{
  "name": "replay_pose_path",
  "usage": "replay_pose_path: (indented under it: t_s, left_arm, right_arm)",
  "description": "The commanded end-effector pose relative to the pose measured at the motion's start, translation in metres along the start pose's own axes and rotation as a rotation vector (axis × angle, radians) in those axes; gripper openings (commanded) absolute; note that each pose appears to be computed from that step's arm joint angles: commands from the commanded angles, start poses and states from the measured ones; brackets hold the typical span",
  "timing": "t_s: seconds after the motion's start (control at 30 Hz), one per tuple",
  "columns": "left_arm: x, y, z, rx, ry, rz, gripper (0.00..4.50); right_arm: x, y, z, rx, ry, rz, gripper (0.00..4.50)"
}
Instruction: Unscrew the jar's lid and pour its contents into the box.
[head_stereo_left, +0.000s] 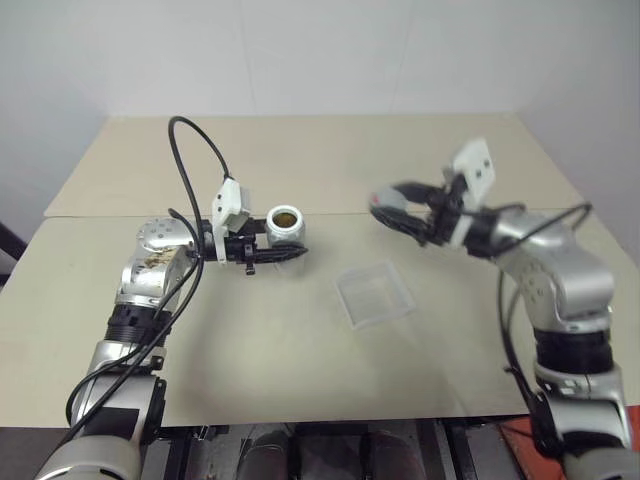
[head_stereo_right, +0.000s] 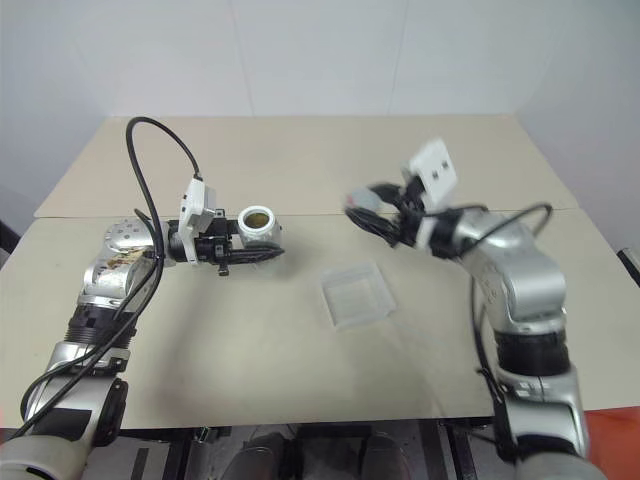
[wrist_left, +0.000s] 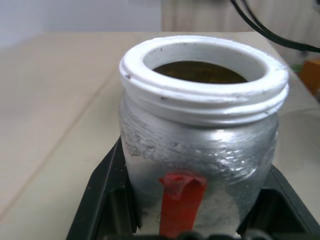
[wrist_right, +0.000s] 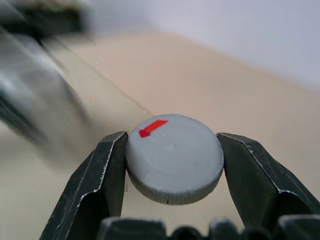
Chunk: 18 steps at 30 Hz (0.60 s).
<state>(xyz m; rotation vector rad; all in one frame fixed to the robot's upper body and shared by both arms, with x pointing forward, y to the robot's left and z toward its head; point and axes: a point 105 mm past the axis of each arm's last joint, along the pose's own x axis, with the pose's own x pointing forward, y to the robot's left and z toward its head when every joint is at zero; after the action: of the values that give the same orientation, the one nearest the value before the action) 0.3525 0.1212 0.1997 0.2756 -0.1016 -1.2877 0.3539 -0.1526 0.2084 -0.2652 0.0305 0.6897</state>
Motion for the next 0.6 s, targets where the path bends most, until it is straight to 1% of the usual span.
replay_pose_path:
  t_s: [0.03, 0.1, 0.23, 0.3, 0.33, 0.4, 0.43, 0.5, 0.6]
  left_arm:
    - [0.0, 0.005, 0.018, 0.057, -0.053, 0.03, 1.93]
    - [0.001, 0.005, 0.019, 0.058, -0.058, 0.031, 1.93]
    - [0.003, 0.004, 0.018, 0.06, -0.058, 0.033, 1.93]
    - [0.004, 0.004, 0.018, 0.064, -0.06, 0.039, 1.93]
    - [0.004, 0.004, 0.018, 0.069, -0.058, 0.042, 1.93]
    - [0.005, 0.005, 0.019, 0.082, -0.053, 0.053, 1.93]
    - [0.005, 0.006, 0.019, 0.094, -0.047, 0.063, 1.93]
    - [0.008, 0.009, 0.019, 0.129, -0.036, 0.093, 1.93]
    - [0.017, 0.017, 0.019, 0.237, 0.011, 0.161, 1.93]
  right_arm:
    - [-0.02, -0.038, -0.031, -0.075, 0.108, -0.267, 2.76]
    - [-0.025, -0.05, -0.054, -0.046, 0.176, -0.369, 2.76]
    - [-0.022, -0.059, -0.074, 0.022, 0.211, -0.445, 2.76]
    - [-0.019, -0.058, -0.084, 0.074, 0.246, -0.433, 3.48]
    - [-0.019, -0.052, -0.086, 0.072, 0.254, -0.387, 3.7]
    - [-0.018, -0.046, -0.084, 0.076, 0.251, -0.34, 4.35]
    - [-0.019, -0.045, -0.081, 0.077, 0.246, -0.325, 4.47]
    - [-0.025, -0.044, -0.075, 0.042, 0.248, -0.297, 4.47]
    - [-0.038, -0.036, -0.047, 0.03, 0.183, -0.172, 4.47]
